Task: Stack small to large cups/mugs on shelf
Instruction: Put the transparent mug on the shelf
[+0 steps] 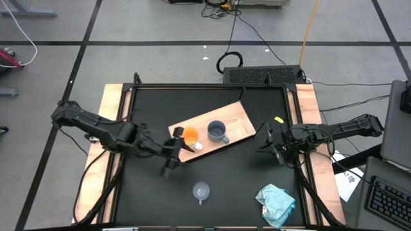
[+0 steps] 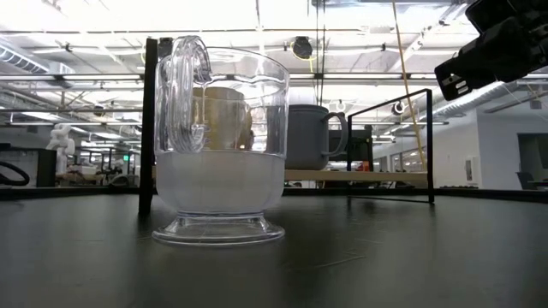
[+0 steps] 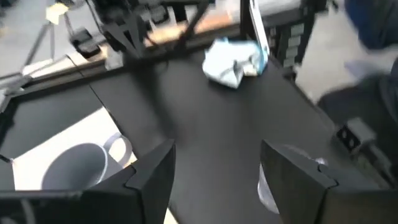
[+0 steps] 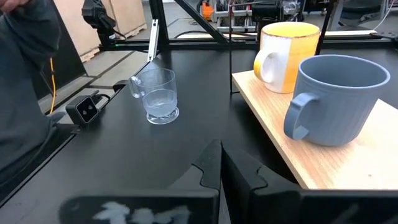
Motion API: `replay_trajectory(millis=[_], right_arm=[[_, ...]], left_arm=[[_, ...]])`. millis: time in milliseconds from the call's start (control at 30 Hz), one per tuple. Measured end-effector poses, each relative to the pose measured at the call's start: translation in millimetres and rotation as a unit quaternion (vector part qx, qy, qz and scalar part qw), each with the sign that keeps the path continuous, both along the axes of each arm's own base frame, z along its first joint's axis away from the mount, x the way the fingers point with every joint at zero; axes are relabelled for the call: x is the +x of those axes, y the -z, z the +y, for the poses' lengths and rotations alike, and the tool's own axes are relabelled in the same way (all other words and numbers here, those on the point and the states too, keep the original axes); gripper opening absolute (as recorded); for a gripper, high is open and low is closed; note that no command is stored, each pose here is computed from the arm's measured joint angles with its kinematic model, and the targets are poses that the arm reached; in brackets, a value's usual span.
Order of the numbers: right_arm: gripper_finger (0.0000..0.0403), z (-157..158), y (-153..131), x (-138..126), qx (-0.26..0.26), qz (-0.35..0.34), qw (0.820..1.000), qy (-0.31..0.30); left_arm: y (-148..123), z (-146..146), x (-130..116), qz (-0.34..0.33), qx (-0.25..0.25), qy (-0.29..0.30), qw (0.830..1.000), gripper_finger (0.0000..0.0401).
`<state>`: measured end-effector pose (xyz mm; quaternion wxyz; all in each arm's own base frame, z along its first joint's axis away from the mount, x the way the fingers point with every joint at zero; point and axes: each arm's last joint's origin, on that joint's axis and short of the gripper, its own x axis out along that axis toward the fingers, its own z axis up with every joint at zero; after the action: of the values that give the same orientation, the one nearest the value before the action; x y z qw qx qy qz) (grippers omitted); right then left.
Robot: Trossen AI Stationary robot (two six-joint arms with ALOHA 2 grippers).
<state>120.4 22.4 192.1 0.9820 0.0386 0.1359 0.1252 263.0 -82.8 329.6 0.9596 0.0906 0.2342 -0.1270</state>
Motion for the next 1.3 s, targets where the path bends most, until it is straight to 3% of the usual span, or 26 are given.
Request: replay_trajectory(millis=[233, 667, 1000, 1300], right_arm=[[0.0000, 0, 0, 0, 0.012, 0.004, 1.000, 0.003], [0.0000, -1, -7, -8, 0.016, -0.032, 0.999, 0.002], [0.0000, -4, -9, -25, 0.013, -0.058, 0.998, 0.001], [0.0000, -5, 5, -30, 0.027, -0.071, 0.997, 0.003]], left_arm=[[-6, -4, 34, 0.083, 0.034, 0.003, 0.996, 0.0237], [6, -4, 90, 0.179, 0.056, 0.082, 0.979, 0.0237], [17, -10, 104, 0.176, 0.067, 0.147, 0.971, 0.0237], [36, -18, 114, 0.197, 0.068, 0.167, 0.964, 0.0237]])
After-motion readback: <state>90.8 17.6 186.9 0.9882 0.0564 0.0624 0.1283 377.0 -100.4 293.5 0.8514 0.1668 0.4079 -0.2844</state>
